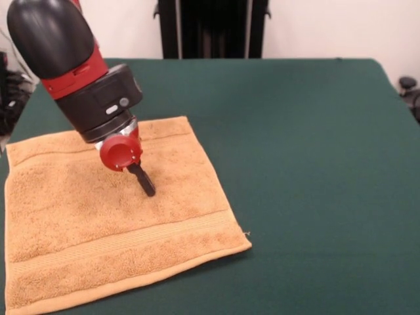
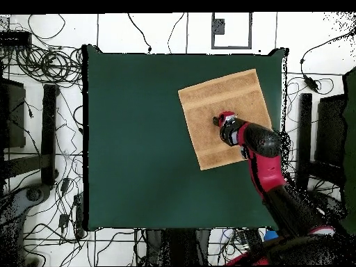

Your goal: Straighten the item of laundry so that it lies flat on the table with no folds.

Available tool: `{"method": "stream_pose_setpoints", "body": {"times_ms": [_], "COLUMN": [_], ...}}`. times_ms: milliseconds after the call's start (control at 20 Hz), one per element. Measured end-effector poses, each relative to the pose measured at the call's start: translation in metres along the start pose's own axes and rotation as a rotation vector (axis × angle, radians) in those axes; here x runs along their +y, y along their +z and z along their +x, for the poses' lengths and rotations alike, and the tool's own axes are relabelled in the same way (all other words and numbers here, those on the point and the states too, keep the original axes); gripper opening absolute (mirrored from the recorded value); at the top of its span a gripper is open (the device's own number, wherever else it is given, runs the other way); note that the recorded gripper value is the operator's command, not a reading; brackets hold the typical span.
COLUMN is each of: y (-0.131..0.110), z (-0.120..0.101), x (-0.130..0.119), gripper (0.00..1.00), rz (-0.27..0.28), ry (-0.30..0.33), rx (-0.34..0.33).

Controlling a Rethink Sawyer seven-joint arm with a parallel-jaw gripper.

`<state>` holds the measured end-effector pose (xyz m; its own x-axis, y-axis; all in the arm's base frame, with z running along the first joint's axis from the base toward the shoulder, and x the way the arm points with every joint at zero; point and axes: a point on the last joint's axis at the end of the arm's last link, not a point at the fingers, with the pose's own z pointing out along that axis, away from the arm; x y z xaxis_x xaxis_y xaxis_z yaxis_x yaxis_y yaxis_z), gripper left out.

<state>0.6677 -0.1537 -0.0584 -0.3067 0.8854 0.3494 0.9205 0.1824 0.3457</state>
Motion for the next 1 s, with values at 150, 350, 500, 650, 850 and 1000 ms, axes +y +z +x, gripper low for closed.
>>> {"method": "stream_pose_setpoints", "body": {"times_ms": [150,350,500,650,850,1000], "y": [0.001,0.0008,0.0011,0.002,0.006,0.0069], "z": [0.0003,-0.0001,-0.0005,0.0002,0.0006,-0.0022], "x": [-0.0003,-0.0021,-0.0022,-0.0009,0.0031,0.0024], "gripper": [0.0,0.0,0.0,0.0,0.0,0.0], "rz": [-0.015,-0.028,-0.034,-0.038,-0.059,-0.076], "ry": [0.012,0.027,0.032,0.034,0.047,0.063], "rx": [-0.002,-0.001,0.002,0.005,0.024,0.039]}}
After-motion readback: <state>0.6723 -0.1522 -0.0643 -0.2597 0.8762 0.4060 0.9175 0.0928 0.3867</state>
